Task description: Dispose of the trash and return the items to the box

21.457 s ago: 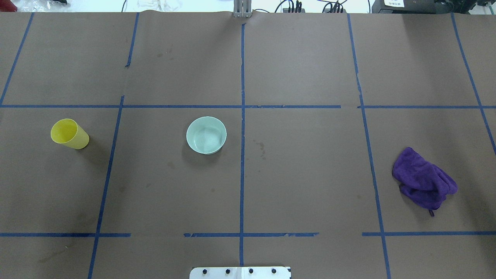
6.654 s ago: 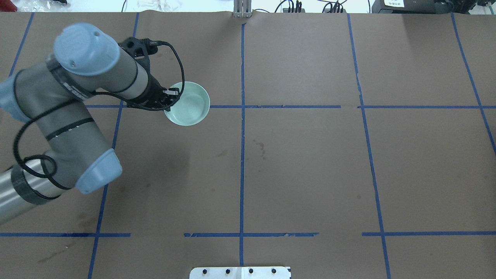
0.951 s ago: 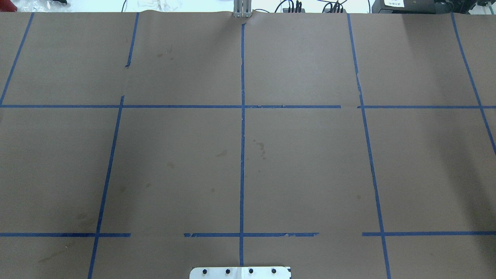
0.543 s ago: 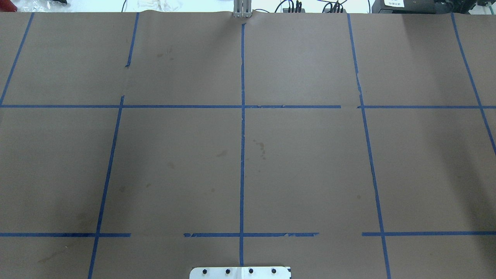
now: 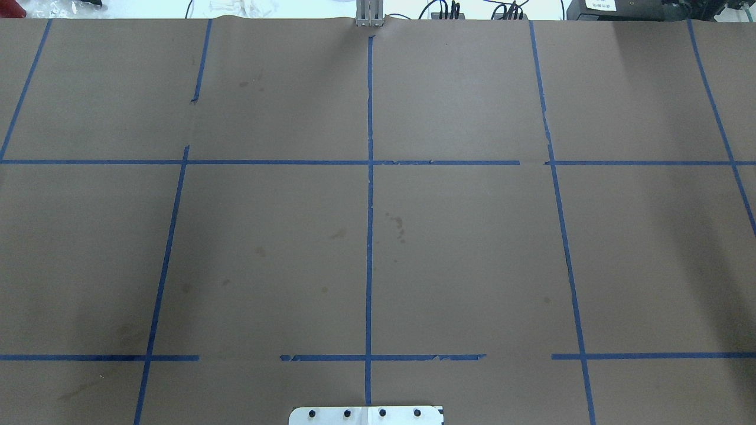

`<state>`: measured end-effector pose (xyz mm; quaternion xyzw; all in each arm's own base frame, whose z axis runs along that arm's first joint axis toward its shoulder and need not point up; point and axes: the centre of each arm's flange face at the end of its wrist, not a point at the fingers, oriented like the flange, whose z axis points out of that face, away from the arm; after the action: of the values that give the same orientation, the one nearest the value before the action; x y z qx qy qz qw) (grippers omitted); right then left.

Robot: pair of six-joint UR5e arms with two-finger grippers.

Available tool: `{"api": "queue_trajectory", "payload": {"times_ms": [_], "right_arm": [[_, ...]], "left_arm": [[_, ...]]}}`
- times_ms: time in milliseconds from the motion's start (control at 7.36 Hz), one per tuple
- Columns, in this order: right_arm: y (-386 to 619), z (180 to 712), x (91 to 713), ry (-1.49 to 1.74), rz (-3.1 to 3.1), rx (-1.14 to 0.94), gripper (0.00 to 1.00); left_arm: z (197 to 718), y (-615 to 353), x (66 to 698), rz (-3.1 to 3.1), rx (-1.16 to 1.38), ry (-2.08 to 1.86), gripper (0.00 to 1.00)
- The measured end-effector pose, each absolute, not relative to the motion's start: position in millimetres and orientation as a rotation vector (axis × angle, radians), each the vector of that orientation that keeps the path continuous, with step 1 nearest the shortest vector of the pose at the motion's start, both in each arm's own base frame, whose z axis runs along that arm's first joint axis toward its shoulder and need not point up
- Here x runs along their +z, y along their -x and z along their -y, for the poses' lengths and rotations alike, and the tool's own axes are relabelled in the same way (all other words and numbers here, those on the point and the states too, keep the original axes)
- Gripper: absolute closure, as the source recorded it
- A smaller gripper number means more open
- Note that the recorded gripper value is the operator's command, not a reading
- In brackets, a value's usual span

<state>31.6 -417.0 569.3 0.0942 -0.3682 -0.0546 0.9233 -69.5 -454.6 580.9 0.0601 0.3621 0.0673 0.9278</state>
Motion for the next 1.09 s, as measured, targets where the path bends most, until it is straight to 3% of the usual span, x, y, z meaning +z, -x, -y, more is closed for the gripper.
{"api": "queue_trajectory", "payload": {"times_ms": [543,1086], "right_arm": [[-17.3,411.6,588.0,-0.081,0.729,-0.3,0.0],[-29.0,414.0,588.2,-0.071,0.727,-0.312,0.0]], "left_arm": [[449.8,70.4,586.1,-0.742,0.136,-0.116,0.0],[447.3,71.1,598.4,-0.739,0.2,-0.118,0.0]]}}
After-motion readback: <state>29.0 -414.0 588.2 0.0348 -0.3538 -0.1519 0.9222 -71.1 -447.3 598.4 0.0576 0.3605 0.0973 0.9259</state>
